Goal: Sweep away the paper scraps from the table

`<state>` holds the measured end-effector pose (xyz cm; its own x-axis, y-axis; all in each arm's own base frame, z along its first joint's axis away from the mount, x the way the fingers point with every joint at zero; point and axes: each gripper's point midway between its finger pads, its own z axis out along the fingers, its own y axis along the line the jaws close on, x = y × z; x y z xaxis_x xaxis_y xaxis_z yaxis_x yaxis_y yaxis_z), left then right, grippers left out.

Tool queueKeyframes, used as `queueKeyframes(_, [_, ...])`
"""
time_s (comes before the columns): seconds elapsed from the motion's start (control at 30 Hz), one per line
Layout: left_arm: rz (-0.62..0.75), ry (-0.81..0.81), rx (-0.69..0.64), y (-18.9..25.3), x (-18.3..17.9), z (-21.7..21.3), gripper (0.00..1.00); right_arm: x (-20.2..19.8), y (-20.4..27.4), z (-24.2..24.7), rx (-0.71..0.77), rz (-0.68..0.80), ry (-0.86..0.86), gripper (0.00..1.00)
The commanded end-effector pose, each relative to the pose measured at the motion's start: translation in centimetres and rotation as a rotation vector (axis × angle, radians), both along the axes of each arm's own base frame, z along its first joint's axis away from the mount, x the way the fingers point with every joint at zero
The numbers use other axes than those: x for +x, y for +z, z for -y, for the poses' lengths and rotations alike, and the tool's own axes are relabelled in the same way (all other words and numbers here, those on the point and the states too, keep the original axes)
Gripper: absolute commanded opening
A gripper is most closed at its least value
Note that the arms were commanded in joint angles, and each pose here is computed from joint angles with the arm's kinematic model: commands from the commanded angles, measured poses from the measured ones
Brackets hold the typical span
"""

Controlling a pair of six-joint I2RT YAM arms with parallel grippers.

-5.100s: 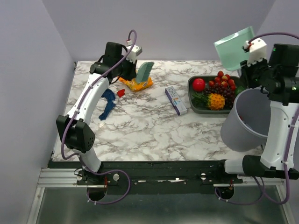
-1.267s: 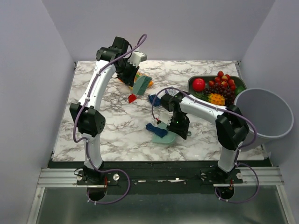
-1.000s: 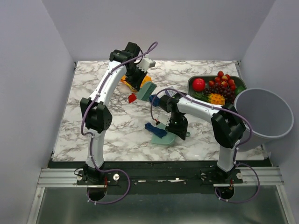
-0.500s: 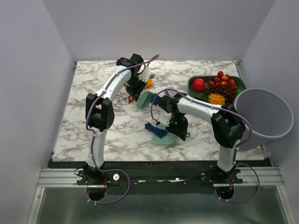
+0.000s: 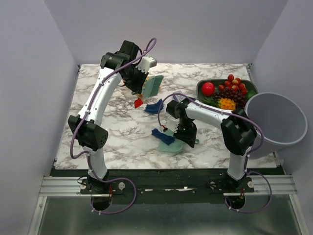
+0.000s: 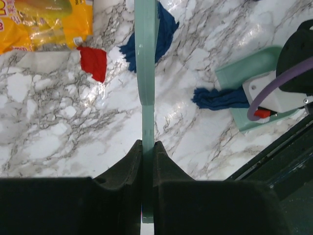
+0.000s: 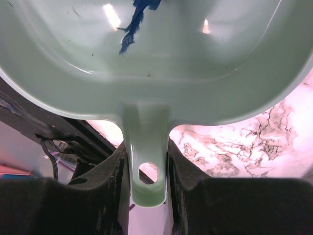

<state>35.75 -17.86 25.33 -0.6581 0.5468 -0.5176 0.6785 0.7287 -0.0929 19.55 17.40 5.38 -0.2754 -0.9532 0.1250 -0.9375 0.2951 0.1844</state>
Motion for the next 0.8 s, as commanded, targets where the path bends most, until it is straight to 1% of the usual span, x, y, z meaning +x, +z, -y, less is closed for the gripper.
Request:
queueKeyframes(0.0, [-0.093,-0.011,-0.028,-3.2,1.8,2.2,0.0,-0.6,0.1,0.1,0.007,-0.006,-0.001,0.01])
queueKeyframes(0.07, [-0.133,-0.016,-0.013,-5.2,2.6,2.5,0.0,-0.5,0.2,0.2,0.008,0.002,0.0,0.01])
queueKeyframes(0.23, [-0.168,-0.012,0.047,-7.9,3.5,1.8,0.0,0.0,0.6,0.7,0.0,0.059,0.002,0.01])
queueKeyframes(0.3, [-0.189,-0.017,0.056,-8.4,3.0,1.5,0.0,0.7,1.0,1.2,-0.012,0.118,0.005,0.01])
queueKeyframes(0.33, [-0.198,-0.018,0.058,-8.6,2.7,1.4,0.0,0.7,1.0,1.3,-0.01,0.122,0.006,0.01])
queueKeyframes(0.37, [-0.199,-0.019,0.057,-8.5,2.4,1.3,0.0,0.8,1.0,1.5,-0.009,0.122,0.003,0.01])
queueKeyframes(0.4, [-0.231,-0.02,0.066,-9.3,1.6,1.1,0.0,0.8,0.9,1.6,-0.014,0.118,-0.001,0.01])
queueKeyframes(0.47, [-0.229,-0.028,0.069,-9.1,0.8,0.7,0.0,0.8,0.7,1.7,-0.017,0.105,-0.015,0.01])
queueKeyframes(0.5, [-0.262,-0.026,0.081,-9.9,-0.2,0.3,0.0,0.5,0.5,1.5,-0.011,0.089,-0.016,0.01])
queueKeyframes(0.6, [-0.242,-0.033,0.06,-8.4,-1.7,0.0,0.0,0.5,-0.3,1.1,-0.025,0.055,-0.032,0.01])
queueKeyframes(0.73, [-0.197,-0.074,-0.07,-4.3,-3.7,1.3,0.0,0.9,-0.4,0.1,-0.005,0.042,-0.059,0.01])
queueKeyframes(0.77, [-0.164,-0.076,-0.094,-2.8,-4.1,1.3,0.0,0.9,-0.6,-0.1,-0.008,0.036,-0.063,0.01])
